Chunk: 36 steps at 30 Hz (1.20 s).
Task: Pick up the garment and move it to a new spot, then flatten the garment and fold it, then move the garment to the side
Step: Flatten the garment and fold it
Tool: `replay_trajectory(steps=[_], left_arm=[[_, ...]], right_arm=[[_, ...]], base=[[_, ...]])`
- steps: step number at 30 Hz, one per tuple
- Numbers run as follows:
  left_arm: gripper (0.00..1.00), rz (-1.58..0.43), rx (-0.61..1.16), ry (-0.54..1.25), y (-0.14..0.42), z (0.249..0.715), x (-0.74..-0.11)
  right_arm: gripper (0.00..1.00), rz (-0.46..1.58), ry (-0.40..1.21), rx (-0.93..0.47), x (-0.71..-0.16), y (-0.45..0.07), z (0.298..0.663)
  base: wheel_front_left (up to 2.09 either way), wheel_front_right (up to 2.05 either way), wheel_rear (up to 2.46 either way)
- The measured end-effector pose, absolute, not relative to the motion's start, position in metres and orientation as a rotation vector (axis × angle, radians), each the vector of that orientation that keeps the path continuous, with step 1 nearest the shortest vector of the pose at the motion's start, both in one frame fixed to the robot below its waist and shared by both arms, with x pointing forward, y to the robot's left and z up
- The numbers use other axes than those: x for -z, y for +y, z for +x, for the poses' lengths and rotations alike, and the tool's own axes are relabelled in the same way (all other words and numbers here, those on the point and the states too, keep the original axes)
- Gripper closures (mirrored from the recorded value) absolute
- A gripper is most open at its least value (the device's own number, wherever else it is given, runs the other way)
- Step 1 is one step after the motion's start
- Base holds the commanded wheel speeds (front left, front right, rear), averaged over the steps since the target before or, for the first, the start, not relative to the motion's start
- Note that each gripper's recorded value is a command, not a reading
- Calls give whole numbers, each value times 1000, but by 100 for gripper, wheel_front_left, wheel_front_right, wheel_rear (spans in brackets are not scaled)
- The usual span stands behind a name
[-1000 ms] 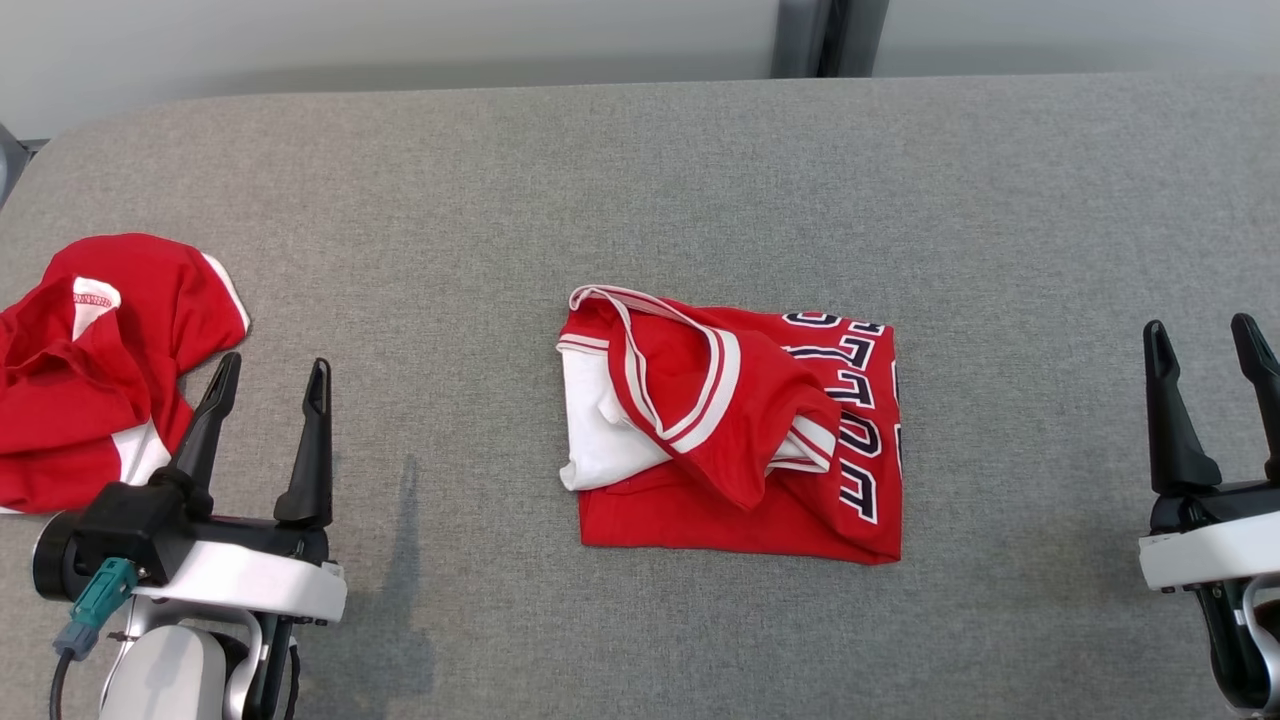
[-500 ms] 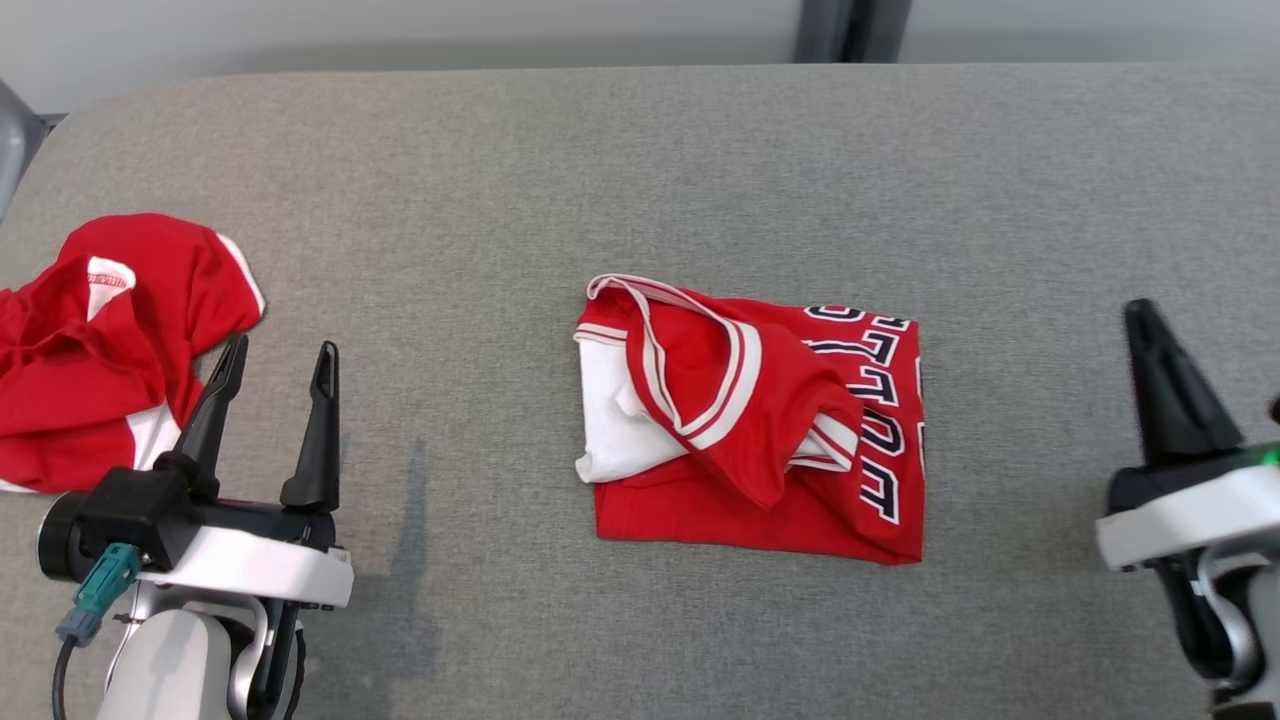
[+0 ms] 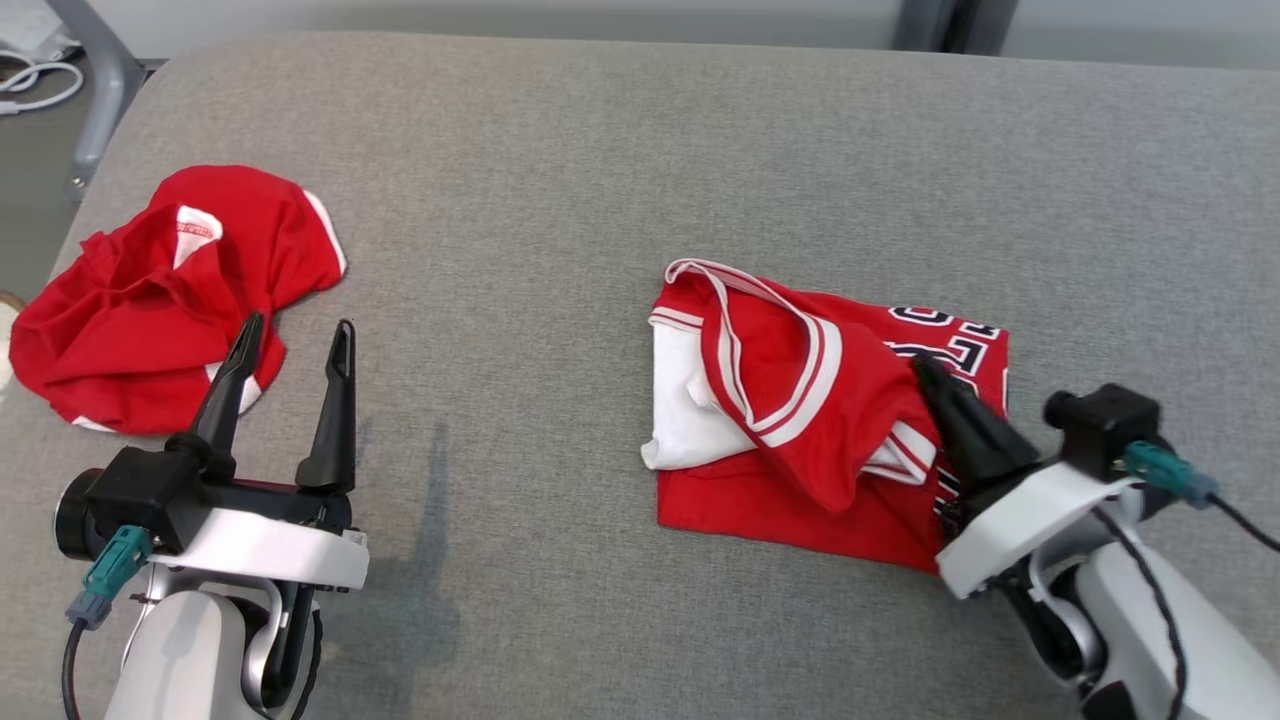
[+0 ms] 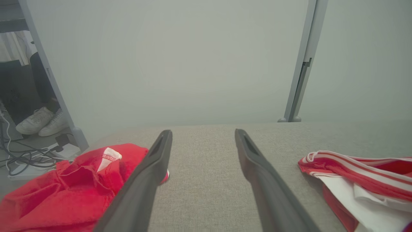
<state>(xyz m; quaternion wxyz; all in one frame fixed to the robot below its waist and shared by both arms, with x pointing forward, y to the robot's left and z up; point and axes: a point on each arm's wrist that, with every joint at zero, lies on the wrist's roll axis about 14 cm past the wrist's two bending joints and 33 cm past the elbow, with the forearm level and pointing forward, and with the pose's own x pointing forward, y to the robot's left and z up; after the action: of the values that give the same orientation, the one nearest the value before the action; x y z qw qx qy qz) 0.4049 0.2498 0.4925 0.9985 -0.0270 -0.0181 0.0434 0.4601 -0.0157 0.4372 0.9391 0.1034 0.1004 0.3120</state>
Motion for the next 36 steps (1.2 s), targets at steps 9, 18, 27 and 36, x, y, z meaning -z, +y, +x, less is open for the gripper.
replay_trajectory(steps=[9, 18, 27, 36], left_arm=[[0, -62, -100, -32, 252, 403, -491], [0, -66, -84, -28, 246, 408, -488], [0, -61, -69, -31, 244, 406, -490], [0, -69, -26, -60, 230, 409, -499]], right_arm=[[100, 244, 288, -801, -420, 37, 424], [100, 282, 344, -850, -408, 58, 401], [100, 288, 158, -662, -453, -1, 445], [0, 208, -6, -319, -488, -123, 464]], base=[[0, 0, 0], [0, 0, 0], [0, 0, 0], [0, 0, 0]])
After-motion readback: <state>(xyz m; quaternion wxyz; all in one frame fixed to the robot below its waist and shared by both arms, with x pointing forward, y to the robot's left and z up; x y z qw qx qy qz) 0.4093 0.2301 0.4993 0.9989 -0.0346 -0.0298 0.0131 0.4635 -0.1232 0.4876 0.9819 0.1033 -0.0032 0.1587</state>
